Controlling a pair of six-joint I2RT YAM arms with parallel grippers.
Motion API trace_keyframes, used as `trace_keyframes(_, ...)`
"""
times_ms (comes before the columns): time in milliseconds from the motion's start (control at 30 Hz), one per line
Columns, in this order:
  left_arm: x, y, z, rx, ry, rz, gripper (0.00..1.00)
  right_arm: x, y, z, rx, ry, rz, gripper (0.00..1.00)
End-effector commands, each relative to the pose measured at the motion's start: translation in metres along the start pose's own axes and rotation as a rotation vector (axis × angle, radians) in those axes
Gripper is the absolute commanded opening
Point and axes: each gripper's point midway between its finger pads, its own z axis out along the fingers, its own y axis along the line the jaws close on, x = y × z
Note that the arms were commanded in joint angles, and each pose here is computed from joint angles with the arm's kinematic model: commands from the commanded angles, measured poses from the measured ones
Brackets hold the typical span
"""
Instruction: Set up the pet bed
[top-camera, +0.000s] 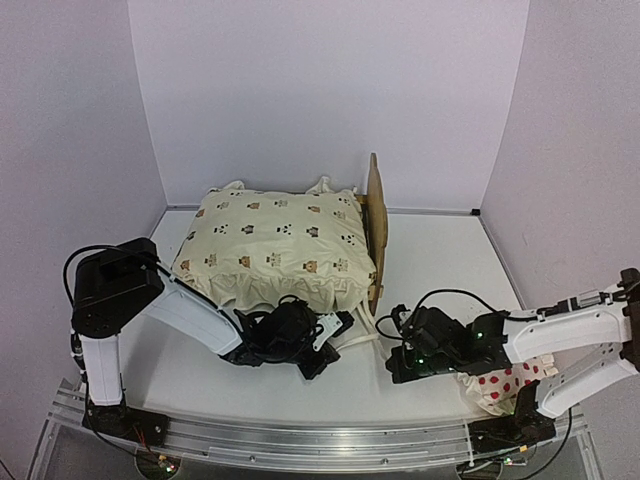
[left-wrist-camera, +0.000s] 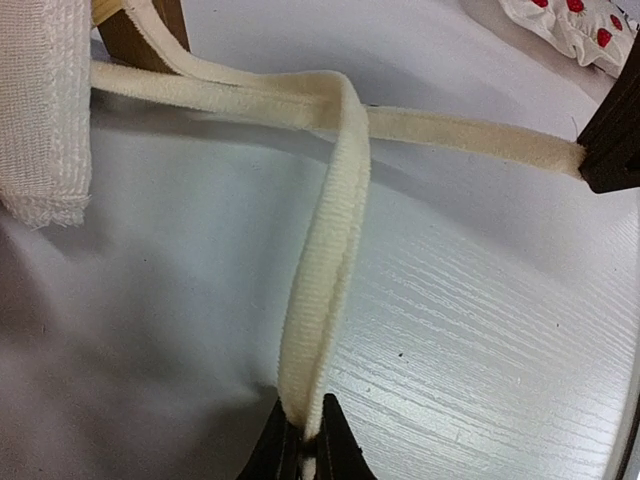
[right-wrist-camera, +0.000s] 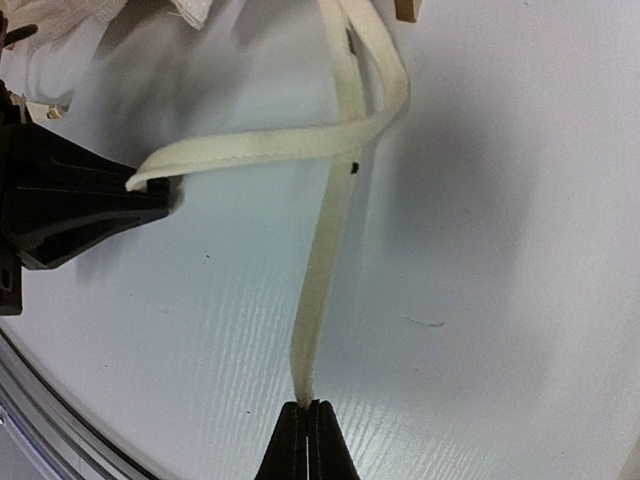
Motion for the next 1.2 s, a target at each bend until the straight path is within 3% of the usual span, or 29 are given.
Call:
trace_keyframes(0,-0.014,-0.012,-0.002,0.033,-0.017,-0.024,0.31,-0.014,0.023,-0.004,-0.055,-0.011,-0.03,0.0)
trace_keyframes(167,-0.036,-0.013,-0.029,0.011,-0.037,-0.05,0.57,-0.009,0.02,-0.002,-0.054,0.004,-0.025,0.0)
trace_keyframes(267,-0.051,-0.015,-0.053,0.005,-0.05,-0.079,0.66,-0.006,0.019,0.0,-0.048,0.011,-0.028,0.0)
trace_keyframes(433,-0.057,-0.013,-0.061,-0.014,-0.054,-0.094,0.66,-0.019,0.025,0.0,-0.039,-0.018,-0.063,0.0)
trace_keyframes(767,-0.082,-0.014,-0.045,0.012,-0.164,-0.231,0.54,-0.055,0.027,0.004,0.028,-0.109,-0.121,0.0)
trace_keyframes(967,-0.092,-0.033,-0.053,0.113,-0.224,-0.081,0.55,-0.074,0.033,-0.001,0.005,-0.137,-0.125,0.0)
trace_keyframes(1167,-0.079,-0.035,-0.03,0.12,-0.212,0.101,0.53,-0.082,0.043,-0.006,-0.057,-0.123,-0.091,0.0)
